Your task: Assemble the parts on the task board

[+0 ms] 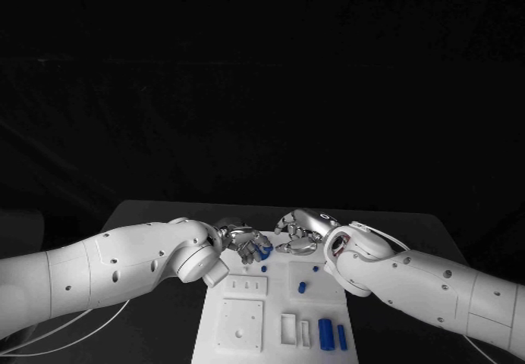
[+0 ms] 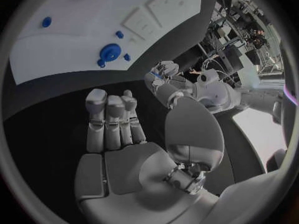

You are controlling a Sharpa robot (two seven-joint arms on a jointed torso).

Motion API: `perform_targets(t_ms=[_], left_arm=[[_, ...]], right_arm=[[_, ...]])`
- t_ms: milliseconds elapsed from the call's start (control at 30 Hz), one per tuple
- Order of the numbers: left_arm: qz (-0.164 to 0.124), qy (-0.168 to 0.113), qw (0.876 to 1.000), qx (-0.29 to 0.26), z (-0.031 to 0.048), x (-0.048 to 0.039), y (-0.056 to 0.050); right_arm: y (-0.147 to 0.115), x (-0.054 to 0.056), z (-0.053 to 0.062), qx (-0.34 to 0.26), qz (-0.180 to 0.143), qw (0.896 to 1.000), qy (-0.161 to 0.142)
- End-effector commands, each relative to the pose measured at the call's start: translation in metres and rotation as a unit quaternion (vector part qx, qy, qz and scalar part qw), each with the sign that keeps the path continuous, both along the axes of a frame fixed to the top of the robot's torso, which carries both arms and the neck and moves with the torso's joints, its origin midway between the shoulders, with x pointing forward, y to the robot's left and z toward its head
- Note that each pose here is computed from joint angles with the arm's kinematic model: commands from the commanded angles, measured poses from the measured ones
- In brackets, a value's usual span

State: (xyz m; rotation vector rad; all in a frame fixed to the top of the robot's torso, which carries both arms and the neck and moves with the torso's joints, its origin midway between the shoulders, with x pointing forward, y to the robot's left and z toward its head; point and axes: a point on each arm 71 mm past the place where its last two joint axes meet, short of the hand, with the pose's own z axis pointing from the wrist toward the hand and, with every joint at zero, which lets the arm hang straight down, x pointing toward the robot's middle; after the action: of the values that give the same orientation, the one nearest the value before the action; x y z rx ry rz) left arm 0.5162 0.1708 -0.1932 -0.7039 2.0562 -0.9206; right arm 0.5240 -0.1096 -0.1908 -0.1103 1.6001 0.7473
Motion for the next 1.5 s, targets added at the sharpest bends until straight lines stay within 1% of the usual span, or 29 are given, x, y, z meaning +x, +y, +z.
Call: perform_targets(t_ms=[33,267,467,600,700,767,800,867,967,1100,1200,1300,1500], left_arm=[[-0.006,-0.031,0.999,0.034,0.0026,0.0019,0.004],[-0.019,-0.052,0.996,0.076,0.0028,0.0024,0.009],[-0.029,-0.080,0.988,0.131,0.0021,0.0050,0.014],[-0.044,-0.093,0.978,0.180,-0.0024,0.0034,0.016],[-0.054,-0.100,0.968,0.223,-0.0060,0.0020,0.017],[-0.056,-0.104,0.963,0.241,-0.0076,0.0012,0.017],[-0.057,-0.108,0.959,0.256,-0.0095,0.0008,0.017],[-0.056,-0.110,0.956,0.265,-0.0102,0.0015,0.017],[-0.054,-0.104,0.955,0.273,-0.0163,0.0007,0.017],[-0.054,-0.104,0.951,0.286,-0.0258,-0.0001,0.018],[-0.059,-0.101,0.948,0.297,-0.0335,-0.0008,0.016],[-0.064,-0.091,0.947,0.302,-0.0420,-0.0023,0.014],[-0.069,-0.073,0.946,0.307,-0.0584,-0.0061,0.012]], right_arm=[[-0.013,0.001,0.007,0.063,-0.007,0.998,-0.022],[-0.051,0.009,0.014,0.081,-0.047,0.995,-0.029],[-0.079,0.017,0.023,0.090,-0.078,0.992,-0.030],[-0.089,0.021,0.027,0.094,-0.089,0.991,-0.027],[-0.092,0.023,0.027,0.097,-0.093,0.991,-0.026],[-0.092,0.023,0.027,0.097,-0.093,0.991,-0.025],[-0.091,0.023,0.027,0.097,-0.092,0.991,-0.025],[-0.090,0.023,0.027,0.097,-0.092,0.991,-0.024],[-0.089,0.023,0.027,0.099,-0.092,0.991,-0.022],[-0.089,0.023,0.027,0.099,-0.092,0.991,-0.021],[-0.089,0.023,0.027,0.099,-0.092,0.991,-0.020],[-0.088,0.023,0.026,0.099,-0.091,0.991,-0.019],[-0.087,0.023,0.026,0.099,-0.090,0.991,-0.018]])
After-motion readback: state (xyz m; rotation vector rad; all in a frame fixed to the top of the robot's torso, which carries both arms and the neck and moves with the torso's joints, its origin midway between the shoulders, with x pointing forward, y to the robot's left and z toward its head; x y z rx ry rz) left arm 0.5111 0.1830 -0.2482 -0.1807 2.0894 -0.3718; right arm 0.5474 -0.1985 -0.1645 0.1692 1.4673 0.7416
